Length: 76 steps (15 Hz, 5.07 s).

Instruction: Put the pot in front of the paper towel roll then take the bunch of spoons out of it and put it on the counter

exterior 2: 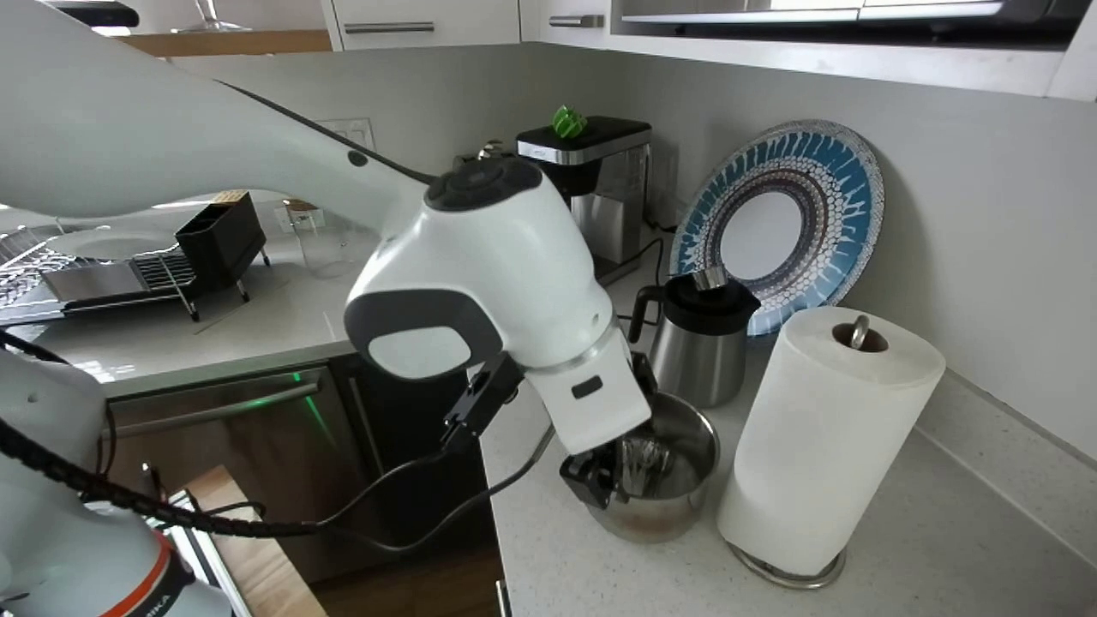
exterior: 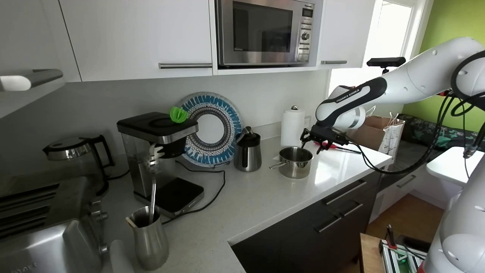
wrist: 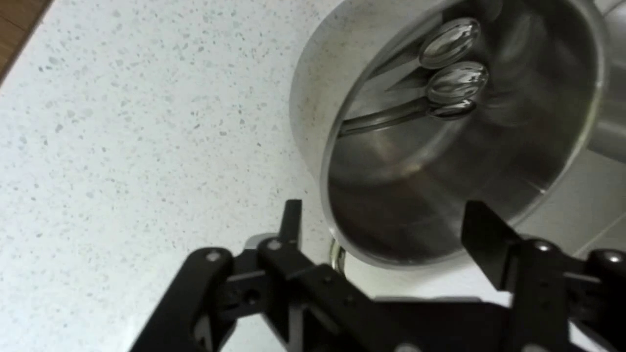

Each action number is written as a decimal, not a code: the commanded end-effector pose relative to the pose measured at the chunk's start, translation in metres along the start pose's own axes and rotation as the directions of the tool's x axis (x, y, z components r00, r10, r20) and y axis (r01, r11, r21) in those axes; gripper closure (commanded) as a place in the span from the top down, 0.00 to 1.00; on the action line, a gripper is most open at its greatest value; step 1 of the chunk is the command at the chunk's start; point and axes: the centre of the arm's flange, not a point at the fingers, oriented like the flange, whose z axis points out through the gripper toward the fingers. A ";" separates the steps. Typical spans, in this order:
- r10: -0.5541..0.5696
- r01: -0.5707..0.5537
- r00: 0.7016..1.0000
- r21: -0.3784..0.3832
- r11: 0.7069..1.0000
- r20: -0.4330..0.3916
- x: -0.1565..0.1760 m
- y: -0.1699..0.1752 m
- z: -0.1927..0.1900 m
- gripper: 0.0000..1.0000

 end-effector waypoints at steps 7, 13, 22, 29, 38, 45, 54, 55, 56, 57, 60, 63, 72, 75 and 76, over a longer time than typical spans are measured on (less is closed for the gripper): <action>-0.397 0.386 0.917 -0.167 0.907 -0.039 -0.011 -0.066 0.015 1.00; -0.528 0.524 0.849 -0.162 0.836 0.021 -0.008 -0.072 0.069 1.00; -0.689 0.703 0.705 -0.038 0.710 0.168 -0.009 -0.059 0.123 1.00; -0.652 0.690 0.698 -0.036 0.723 0.295 -0.007 -0.064 0.151 0.72; -0.607 0.656 0.725 -0.056 0.753 0.327 0.006 -0.076 0.139 0.05; -0.591 0.630 0.757 -0.071 0.774 0.278 0.009 -0.068 0.107 0.02; -0.614 0.620 0.780 -0.012 0.785 0.120 0.012 -0.094 0.007 0.02; -0.619 0.622 0.779 0.002 0.783 0.095 0.010 -0.100 -0.002 0.02; -0.620 0.621 0.781 0.010 0.784 0.079 0.005 -0.108 -0.012 0.02; -0.617 0.617 0.785 0.020 0.787 0.060 0.000 -0.118 -0.020 0.02; -0.584 0.582 0.811 0.046 0.812 0.035 -0.016 -0.141 -0.039 0.02; -0.600 0.598 0.799 0.055 0.800 0.040 -0.007 -0.148 -0.035 0.09; -0.652 0.661 0.750 0.105 0.743 -0.109 -0.030 -0.237 -0.096 0.02; -0.714 0.720 0.692 0.149 0.677 -0.100 -0.066 -0.273 -0.105 0.02; -0.732 0.737 0.674 0.158 0.657 -0.098 -0.077 -0.282 -0.108 0.02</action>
